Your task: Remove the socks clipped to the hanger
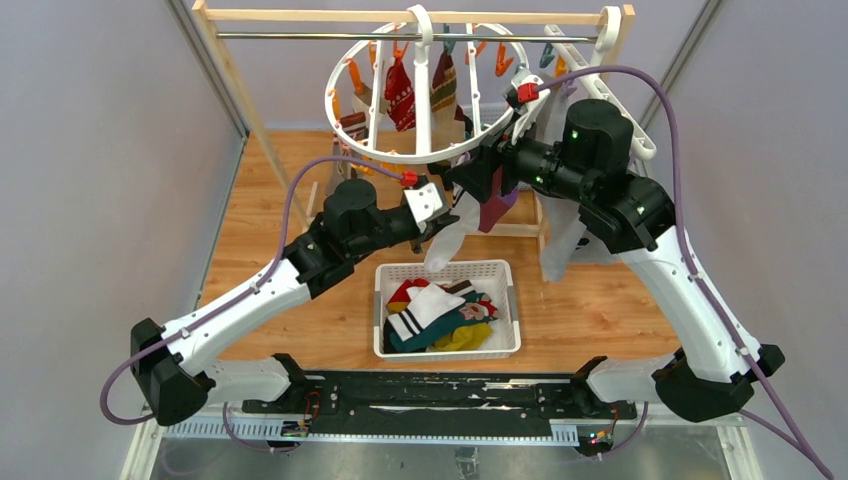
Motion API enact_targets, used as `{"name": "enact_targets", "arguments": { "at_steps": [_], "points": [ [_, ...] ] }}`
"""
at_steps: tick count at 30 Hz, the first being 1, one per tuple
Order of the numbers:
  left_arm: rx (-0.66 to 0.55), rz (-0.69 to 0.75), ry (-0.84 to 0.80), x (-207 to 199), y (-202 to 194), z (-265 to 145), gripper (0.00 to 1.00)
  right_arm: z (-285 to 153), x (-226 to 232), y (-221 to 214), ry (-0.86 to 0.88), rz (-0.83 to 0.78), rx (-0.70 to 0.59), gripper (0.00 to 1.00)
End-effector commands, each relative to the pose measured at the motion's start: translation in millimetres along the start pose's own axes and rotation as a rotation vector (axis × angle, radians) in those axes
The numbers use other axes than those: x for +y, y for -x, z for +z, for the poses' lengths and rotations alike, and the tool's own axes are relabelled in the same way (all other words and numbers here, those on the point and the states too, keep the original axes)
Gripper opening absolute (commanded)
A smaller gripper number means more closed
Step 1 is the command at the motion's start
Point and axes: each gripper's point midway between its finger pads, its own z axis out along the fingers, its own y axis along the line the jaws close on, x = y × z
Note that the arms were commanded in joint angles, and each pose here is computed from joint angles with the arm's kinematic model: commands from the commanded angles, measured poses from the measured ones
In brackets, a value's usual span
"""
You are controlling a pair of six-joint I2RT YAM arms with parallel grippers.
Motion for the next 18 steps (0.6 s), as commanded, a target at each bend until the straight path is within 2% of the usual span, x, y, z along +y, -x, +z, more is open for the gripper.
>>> {"name": "enact_targets", "arguments": {
  "at_steps": [1, 6, 11, 18],
  "points": [
    [0.024, -0.022, -0.023, -1.6, 7.8, 3.7, 0.00, -1.8, -6.3, 11.7, -0.066, -0.017, -0.031, 0.65],
    [0.037, -0.024, -0.011, 0.4, 5.6, 2.6, 0.00, 1.1, -17.1, 8.6, -0.126, -0.011, -0.022, 0.62],
    [0.055, -0.011, -0.014, -0.2, 0.4, 6.4, 0.00, 0.9, -12.3, 14.3, -0.108, 0.000, -0.032, 0.61],
    [0.089, 0.015, -0.017, -4.0, -2.6, 14.2, 0.00, 7.9, -5.1, 14.3, -0.082, 0.022, -0.017, 0.49]
  ]
}}
